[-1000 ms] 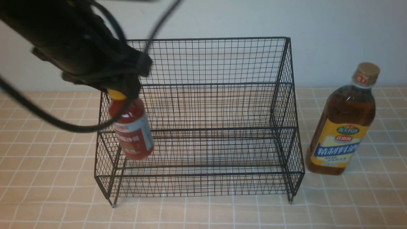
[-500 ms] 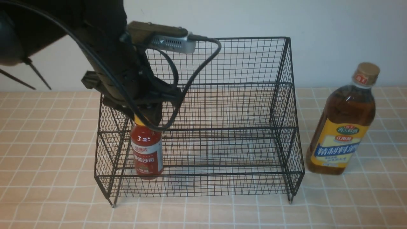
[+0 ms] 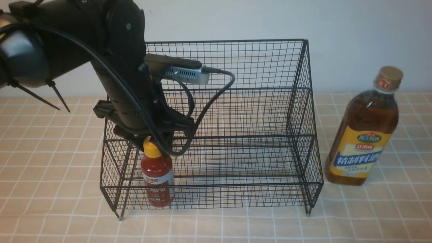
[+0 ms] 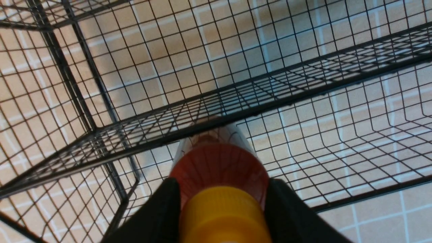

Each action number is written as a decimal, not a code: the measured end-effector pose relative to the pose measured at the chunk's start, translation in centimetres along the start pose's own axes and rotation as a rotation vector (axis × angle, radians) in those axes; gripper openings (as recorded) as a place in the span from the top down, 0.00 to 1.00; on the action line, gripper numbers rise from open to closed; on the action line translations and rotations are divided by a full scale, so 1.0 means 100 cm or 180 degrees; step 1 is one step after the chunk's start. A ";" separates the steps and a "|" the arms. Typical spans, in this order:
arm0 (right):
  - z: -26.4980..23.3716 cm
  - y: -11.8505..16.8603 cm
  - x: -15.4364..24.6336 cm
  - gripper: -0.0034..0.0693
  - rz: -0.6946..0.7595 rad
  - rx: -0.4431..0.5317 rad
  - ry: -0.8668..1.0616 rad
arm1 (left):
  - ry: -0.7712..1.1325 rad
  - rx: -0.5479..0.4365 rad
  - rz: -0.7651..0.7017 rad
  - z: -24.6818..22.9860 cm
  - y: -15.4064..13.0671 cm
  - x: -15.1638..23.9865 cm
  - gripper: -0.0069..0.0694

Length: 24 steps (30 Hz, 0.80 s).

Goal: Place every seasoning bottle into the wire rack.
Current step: Use the left arm to put the condiment bottle back on the shelf, then use the right arm to grab the condiment bottle closest to it

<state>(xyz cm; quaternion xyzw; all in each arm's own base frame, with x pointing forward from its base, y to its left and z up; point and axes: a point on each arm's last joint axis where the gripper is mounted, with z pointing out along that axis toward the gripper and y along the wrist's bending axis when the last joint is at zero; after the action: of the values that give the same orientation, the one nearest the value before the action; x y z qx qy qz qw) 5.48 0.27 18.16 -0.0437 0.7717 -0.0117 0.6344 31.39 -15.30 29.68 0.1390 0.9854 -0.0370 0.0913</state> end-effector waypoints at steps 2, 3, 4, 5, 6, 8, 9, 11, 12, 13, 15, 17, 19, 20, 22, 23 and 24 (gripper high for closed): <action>0.000 0.000 0.000 0.97 0.0000 0.0000 0.0000 | -0.0003 0.0000 -0.0001 0.000 0.000 0.000 0.51; 0.000 0.000 0.000 0.97 0.0000 0.0000 0.0000 | -0.0003 0.0000 -0.0001 0.000 0.000 0.000 0.50; 0.000 0.000 0.000 0.97 0.0000 0.0000 0.0000 | -0.0006 0.0001 -0.0004 0.000 0.000 0.000 0.45; 0.000 0.000 0.000 0.97 0.0000 0.0000 0.0000 | -0.0006 0.0001 -0.0007 0.000 0.000 0.000 0.41; 0.000 0.000 0.000 0.97 0.0000 0.0000 0.0000 | -0.0006 0.0001 -0.0011 0.000 0.000 0.000 0.38; 0.000 0.000 0.000 0.97 0.0000 0.0000 0.0000 | -0.0012 0.0002 -0.0013 0.000 0.000 0.000 0.35; 0.000 0.000 0.000 0.97 0.0000 0.0000 0.0000 | -0.0026 0.0001 -0.0012 -0.001 0.000 0.000 0.33; 0.000 0.000 0.000 0.97 0.0000 0.0000 0.0000 | -0.0084 0.0005 -0.0009 -0.007 0.000 -0.001 0.30; 0.000 0.000 0.000 0.97 0.0000 0.0000 0.0000 | -0.0158 0.0018 -0.0008 -0.014 0.000 -0.001 0.29; 0.000 0.000 0.000 0.97 0.0000 0.0000 0.0000 | -0.0223 0.0030 -0.0007 -0.022 0.000 -0.001 0.30; 0.000 0.000 0.000 0.97 0.0000 0.0000 0.0000 | -0.0437 0.0064 -0.0004 -0.044 0.000 0.001 0.31; 0.000 0.000 0.000 0.97 0.0000 0.0000 0.0000 | -0.0614 0.0057 0.0011 -0.062 0.001 0.005 0.34; 0.000 0.000 0.000 0.97 0.0000 0.0000 0.0000 | -0.0840 0.0060 0.0022 -0.087 0.004 0.015 0.40; 0.000 0.000 0.000 0.97 0.0000 0.0000 0.0000 | -0.0934 0.0044 0.0028 -0.097 0.005 0.020 0.46; 0.000 0.000 0.000 0.97 0.0000 0.0000 0.0000 | -0.1188 0.0031 0.0030 -0.126 0.009 0.037 0.58; 0.000 0.000 0.000 0.97 0.0000 0.0000 0.0000 | -0.1326 0.0046 0.0021 -0.140 0.011 0.049 0.65; 0.000 0.000 0.000 0.97 0.0000 0.0000 0.0000 | -0.1459 0.0062 0.0013 -0.154 0.014 0.062 0.72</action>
<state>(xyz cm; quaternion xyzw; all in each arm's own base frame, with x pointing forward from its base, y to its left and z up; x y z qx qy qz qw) 5.48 0.27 18.16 -0.0437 0.7717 -0.0117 0.6344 23.31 -10.82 43.56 0.1297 0.9382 -0.0770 0.3114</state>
